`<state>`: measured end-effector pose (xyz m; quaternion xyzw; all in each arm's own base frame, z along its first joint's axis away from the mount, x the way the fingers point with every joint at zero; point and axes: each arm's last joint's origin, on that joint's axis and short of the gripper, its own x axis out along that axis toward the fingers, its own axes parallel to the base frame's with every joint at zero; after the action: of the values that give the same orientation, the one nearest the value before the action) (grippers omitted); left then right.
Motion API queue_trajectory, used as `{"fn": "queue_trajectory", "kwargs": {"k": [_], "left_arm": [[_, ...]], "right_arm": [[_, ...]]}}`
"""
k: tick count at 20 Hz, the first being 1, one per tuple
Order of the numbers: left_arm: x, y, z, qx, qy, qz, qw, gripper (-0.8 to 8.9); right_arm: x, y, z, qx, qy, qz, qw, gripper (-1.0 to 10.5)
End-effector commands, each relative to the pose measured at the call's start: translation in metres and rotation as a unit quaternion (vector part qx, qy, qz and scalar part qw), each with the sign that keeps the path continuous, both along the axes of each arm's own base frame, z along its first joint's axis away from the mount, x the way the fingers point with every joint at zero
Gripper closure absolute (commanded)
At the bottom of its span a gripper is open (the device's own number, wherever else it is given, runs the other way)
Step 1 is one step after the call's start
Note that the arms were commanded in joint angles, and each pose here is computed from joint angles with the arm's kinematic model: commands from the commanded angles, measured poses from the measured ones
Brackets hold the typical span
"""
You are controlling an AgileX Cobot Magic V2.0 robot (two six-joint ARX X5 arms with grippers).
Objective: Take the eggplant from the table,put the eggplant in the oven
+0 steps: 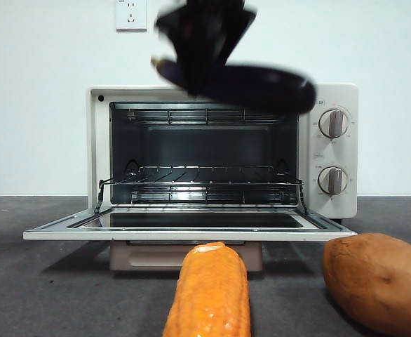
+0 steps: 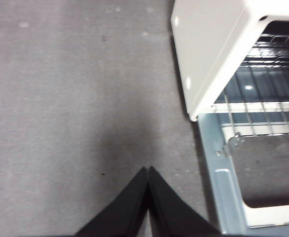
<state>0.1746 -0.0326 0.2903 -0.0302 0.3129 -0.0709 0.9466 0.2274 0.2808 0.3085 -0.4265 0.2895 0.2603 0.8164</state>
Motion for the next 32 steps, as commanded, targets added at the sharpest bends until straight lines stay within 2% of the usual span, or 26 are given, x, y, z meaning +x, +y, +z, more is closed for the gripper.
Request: {"fn": "queue_trajectory", "kwargs": {"k": [1, 5, 10, 16, 32], "left_arm": [[0.002, 0.000, 0.002, -0.013, -0.005, -0.009, 1.000, 8.08], [0.002, 0.000, 0.003, -0.018, -0.012, -0.014, 1.000, 8.08], [0.003, 0.000, 0.004, -0.019, -0.018, -0.014, 1.000, 8.08], [0.003, -0.001, 0.005, -0.026, -0.022, -0.025, 0.999, 8.08], [0.007, -0.002, 0.002, -0.033, -0.010, -0.036, 0.999, 8.08]], "right_arm": [[0.016, 0.016, -0.019, -0.031, -0.016, 0.032, 0.999, 7.8], [0.035, 0.034, -0.050, -0.070, -0.038, 0.065, 0.995, 7.8], [0.047, 0.042, -0.076, -0.110, -0.053, 0.049, 0.991, 7.6], [0.053, 0.042, -0.078, -0.084, -0.054, 0.035, 0.994, 6.7], [0.054, 0.041, -0.078, -0.067, -0.050, 0.017, 0.996, 6.7]]}}
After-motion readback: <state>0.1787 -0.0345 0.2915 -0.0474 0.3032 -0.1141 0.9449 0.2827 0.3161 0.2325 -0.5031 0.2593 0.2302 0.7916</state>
